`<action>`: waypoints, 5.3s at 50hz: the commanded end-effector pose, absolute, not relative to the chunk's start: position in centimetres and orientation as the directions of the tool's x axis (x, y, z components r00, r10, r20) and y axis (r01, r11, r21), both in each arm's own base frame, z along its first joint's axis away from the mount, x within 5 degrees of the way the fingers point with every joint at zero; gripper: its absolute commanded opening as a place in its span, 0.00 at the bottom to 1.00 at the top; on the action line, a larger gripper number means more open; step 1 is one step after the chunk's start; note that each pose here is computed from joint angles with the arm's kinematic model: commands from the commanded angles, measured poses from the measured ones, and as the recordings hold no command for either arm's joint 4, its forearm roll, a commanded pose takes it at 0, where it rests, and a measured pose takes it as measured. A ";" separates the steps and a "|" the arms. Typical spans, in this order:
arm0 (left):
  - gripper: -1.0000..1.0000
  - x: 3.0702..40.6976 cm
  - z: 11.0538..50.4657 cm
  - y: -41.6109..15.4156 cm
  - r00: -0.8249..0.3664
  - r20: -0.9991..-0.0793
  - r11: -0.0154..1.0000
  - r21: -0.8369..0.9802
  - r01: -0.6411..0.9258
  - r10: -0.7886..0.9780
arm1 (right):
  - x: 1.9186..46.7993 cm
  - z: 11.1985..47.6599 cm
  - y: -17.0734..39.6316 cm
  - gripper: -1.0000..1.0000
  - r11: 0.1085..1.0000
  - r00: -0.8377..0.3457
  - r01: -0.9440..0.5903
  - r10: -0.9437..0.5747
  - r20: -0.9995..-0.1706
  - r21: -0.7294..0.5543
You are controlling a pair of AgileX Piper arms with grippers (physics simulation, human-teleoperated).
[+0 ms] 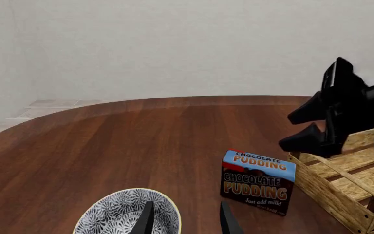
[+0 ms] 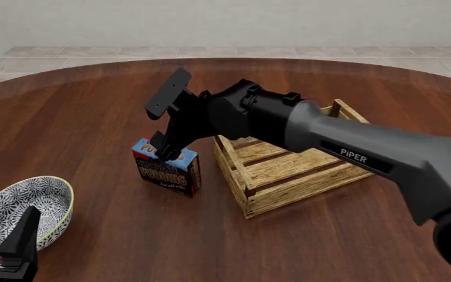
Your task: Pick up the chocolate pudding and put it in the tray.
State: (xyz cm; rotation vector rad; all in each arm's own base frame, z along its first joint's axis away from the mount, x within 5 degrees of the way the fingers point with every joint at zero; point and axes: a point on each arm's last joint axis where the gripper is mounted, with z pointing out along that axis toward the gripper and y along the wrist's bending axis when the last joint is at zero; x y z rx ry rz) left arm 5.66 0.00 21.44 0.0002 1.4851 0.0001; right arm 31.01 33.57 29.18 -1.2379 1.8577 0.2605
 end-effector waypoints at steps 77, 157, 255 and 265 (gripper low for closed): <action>1.00 5.7 21.4 0.0 0.086 -0.996 1.000 0.000 0.000 0.000 | 33.4 25.5 34.6 1.00 0.539 -0.221 -0.814 -0.633 -0.742 -0.216; 1.00 5.7 21.4 0.0 0.086 -0.996 1.000 0.000 0.000 0.000 | 34.2 23.0 34.7 1.00 0.563 -0.271 -0.805 -0.630 -0.727 -0.188; 1.00 5.7 21.4 0.0 0.086 -0.996 1.000 0.000 0.000 0.000 | 34.5 19.8 35.1 1.00 0.584 -0.327 -0.798 -0.626 -0.708 -0.148; 1.00 5.7 21.4 0.0 0.086 -0.996 1.000 -0.001 0.000 -0.001 | 34.6 19.5 35.0 1.00 0.590 -0.334 -0.794 -0.623 -0.708 -0.145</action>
